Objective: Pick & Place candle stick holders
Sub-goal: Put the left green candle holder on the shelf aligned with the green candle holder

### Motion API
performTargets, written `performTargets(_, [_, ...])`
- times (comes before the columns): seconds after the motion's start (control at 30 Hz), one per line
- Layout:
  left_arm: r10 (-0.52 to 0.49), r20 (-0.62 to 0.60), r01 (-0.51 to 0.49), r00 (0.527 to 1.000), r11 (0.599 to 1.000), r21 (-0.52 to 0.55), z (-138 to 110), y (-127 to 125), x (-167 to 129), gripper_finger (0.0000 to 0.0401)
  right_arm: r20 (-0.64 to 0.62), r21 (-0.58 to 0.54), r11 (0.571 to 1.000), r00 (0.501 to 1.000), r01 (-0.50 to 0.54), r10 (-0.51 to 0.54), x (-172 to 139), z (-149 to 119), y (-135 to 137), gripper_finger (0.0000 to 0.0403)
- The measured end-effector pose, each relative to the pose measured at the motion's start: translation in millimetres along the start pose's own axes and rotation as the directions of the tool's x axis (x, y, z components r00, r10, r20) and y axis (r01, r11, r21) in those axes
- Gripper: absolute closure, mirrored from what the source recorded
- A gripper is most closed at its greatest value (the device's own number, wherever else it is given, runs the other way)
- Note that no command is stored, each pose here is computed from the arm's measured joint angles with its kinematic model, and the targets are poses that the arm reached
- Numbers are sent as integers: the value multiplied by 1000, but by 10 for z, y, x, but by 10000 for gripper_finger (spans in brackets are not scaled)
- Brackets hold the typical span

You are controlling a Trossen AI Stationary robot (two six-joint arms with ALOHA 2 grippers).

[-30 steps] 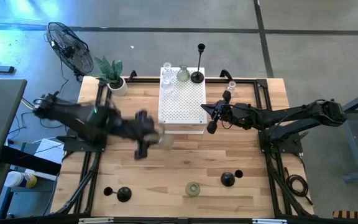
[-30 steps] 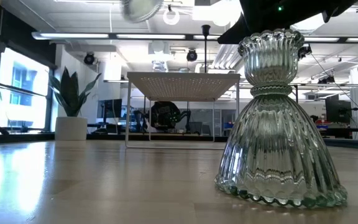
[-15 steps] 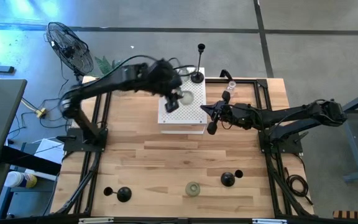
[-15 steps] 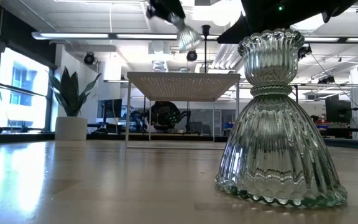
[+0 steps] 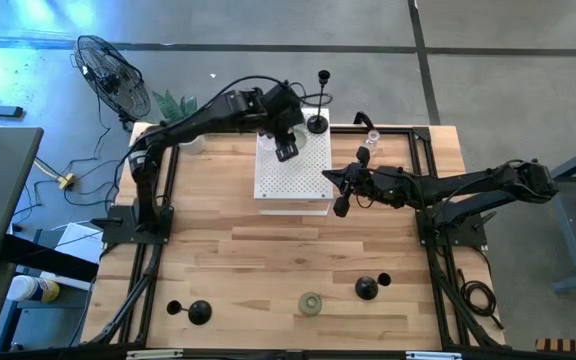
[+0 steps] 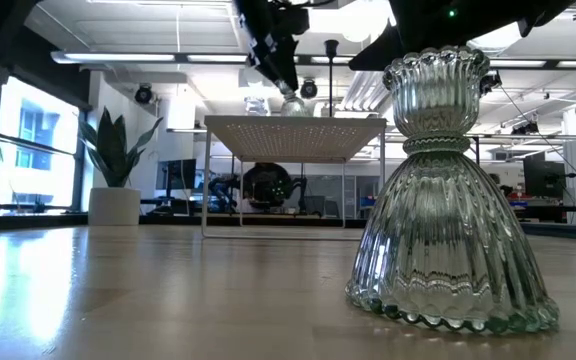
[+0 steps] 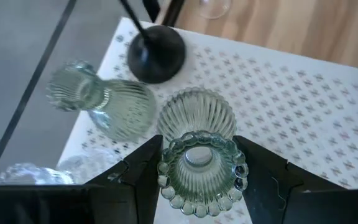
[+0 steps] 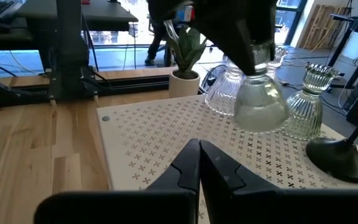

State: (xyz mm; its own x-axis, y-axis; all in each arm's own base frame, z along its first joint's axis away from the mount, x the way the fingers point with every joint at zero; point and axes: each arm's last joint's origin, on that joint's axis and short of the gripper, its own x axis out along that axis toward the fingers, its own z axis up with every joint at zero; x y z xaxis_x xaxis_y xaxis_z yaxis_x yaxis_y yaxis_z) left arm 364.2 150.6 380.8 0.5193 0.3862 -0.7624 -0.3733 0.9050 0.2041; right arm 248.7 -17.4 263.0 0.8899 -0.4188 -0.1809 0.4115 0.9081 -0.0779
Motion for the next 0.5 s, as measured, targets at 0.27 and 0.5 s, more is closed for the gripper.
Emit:
performTargets(0.27, [0,-4,0,1000,1000,-11,-9,68,50,227,0,0,1000,1000,0,0,0,0,0,403])
performTargets(0.5, [-10,-30,10,999,1000,-5,-15,45,191,227,-2,-1,1000,1000,-1,1,0,-2,1,403])
